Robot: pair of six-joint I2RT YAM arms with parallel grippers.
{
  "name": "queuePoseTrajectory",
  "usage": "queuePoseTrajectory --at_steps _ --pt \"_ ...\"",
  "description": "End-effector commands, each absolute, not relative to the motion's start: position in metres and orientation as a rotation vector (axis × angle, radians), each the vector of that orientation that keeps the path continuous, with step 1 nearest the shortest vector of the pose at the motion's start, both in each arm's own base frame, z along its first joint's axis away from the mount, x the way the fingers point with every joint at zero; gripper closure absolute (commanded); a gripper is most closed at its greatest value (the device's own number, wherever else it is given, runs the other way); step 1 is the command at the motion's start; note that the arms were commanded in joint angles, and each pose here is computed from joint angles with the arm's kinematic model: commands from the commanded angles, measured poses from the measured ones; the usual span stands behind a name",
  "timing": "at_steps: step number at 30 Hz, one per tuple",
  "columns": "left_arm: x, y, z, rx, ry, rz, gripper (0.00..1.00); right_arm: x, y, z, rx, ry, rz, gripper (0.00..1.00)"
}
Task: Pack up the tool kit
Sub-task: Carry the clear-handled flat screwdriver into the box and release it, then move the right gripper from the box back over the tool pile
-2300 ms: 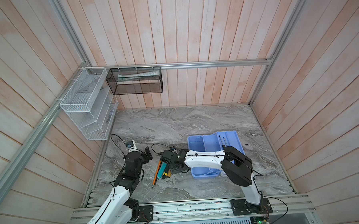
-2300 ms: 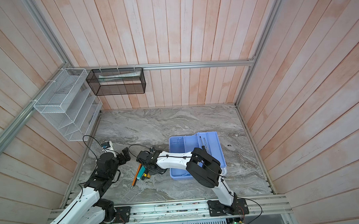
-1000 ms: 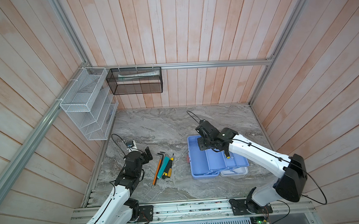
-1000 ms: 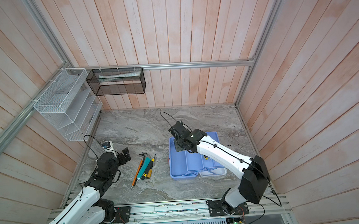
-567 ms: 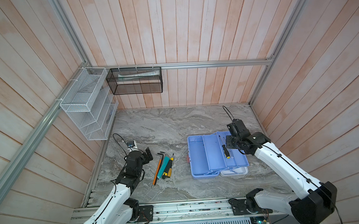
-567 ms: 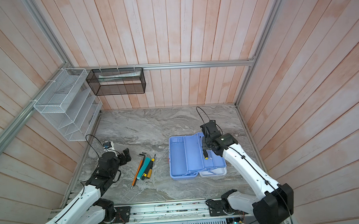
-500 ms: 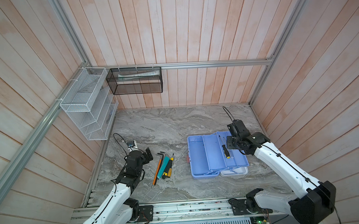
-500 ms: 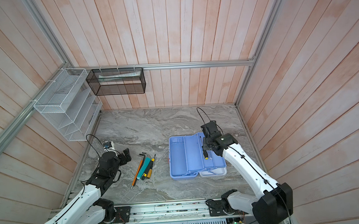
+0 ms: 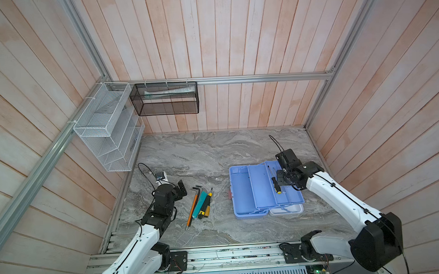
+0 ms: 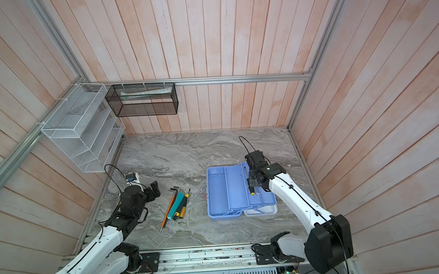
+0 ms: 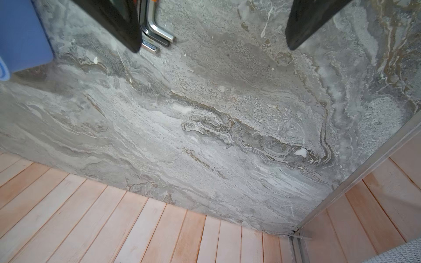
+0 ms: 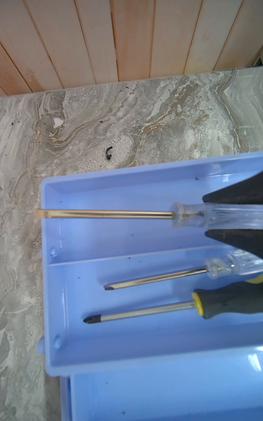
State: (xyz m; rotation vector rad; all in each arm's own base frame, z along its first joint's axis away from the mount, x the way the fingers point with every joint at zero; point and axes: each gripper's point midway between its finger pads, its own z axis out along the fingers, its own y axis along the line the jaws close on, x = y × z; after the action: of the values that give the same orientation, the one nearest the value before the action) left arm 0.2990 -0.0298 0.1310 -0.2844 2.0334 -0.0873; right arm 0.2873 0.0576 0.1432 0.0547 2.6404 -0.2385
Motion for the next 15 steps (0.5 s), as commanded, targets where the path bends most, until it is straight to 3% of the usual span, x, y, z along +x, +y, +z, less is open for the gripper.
queuePoseTrajectory --at_steps 1,8,15 --pt "0.305 -0.027 0.145 -0.302 2.000 -0.082 0.00 0.282 0.057 0.135 0.025 2.718 -0.266 0.99" --pt "0.305 -0.027 0.144 -0.301 2.004 -0.081 0.00 0.285 0.056 0.150 0.042 2.711 -0.282 0.68" --pt "0.305 -0.027 0.145 -0.301 2.001 -0.082 0.00 0.295 0.084 0.204 0.056 2.601 -0.175 0.62"
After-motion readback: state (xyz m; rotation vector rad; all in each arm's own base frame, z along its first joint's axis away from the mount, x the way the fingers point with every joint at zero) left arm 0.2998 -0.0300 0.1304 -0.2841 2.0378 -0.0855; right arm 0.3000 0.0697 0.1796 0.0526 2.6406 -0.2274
